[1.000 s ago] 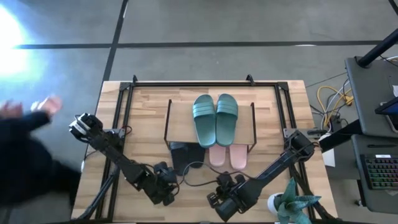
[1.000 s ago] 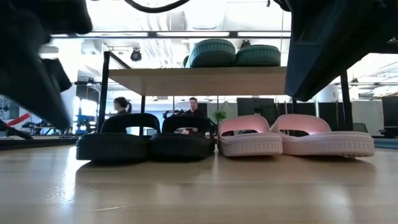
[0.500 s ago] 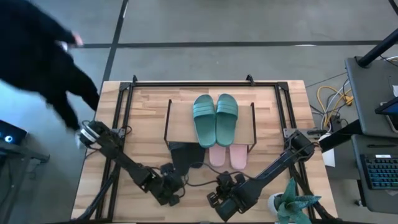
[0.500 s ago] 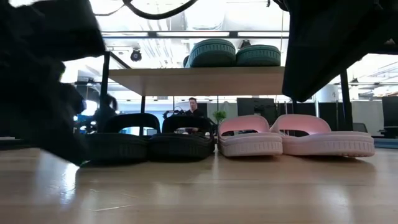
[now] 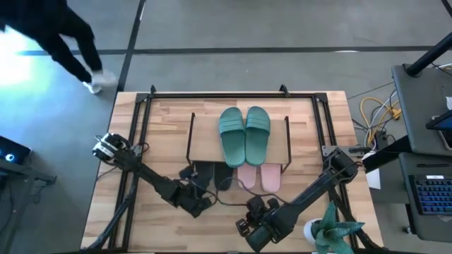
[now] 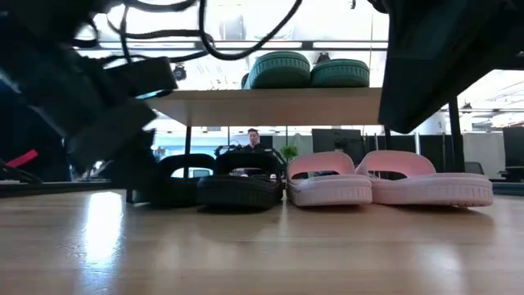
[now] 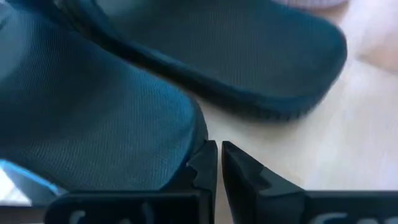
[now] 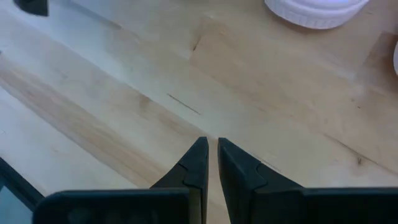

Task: Pick and place slides into the shelf
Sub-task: Adjust the slippers under the shelf

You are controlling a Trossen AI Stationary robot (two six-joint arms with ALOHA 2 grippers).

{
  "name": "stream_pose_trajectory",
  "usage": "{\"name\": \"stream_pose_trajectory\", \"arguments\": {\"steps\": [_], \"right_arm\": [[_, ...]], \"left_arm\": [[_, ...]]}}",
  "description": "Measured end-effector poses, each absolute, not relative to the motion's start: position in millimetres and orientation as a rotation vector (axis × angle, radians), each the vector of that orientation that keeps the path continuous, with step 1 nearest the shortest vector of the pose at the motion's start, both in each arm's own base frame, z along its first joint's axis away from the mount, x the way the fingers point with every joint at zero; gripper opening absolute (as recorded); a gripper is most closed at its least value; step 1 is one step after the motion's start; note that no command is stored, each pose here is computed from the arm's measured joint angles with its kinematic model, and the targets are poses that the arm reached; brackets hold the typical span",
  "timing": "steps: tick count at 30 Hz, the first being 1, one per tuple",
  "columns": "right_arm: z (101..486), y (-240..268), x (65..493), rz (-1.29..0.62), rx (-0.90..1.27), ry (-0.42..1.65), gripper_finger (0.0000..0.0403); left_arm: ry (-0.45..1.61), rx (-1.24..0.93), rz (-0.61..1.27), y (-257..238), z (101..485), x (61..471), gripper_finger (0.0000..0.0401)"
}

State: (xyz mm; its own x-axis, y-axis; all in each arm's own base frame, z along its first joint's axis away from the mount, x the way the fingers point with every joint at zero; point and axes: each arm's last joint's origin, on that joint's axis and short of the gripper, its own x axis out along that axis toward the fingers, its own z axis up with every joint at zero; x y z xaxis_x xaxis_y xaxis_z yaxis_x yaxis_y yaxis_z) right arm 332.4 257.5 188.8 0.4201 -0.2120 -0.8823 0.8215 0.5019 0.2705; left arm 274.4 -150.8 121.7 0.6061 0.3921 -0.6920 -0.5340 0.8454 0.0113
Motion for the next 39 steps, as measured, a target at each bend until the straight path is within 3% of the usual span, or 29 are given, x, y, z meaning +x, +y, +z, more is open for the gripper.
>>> {"name": "stream_pose_trajectory", "arguments": {"steps": [4,8,17,27,39], "right_arm": [[189,259,333,-0.720,0.805,0.933,0.0028],[188,260,340,-0.608,0.809,1.000,0.0028],[170,240,389,-0.378,0.711,0.895,0.0028],[151,186,421,-0.447,0.532,0.876,0.0028],[139,135,436,-0.556,0.480,0.916,0.0028]], "left_arm": [[0.723,-0.245,0.506,-156,135,279,0.0011],[0.767,-0.298,0.339,-176,156,276,0.0011],[0.812,-0.304,0.117,-224,170,235,0.0011],[0.757,-0.466,0.123,-255,175,205,0.0011],[0.751,-0.472,0.098,-262,180,201,0.0011]]}}
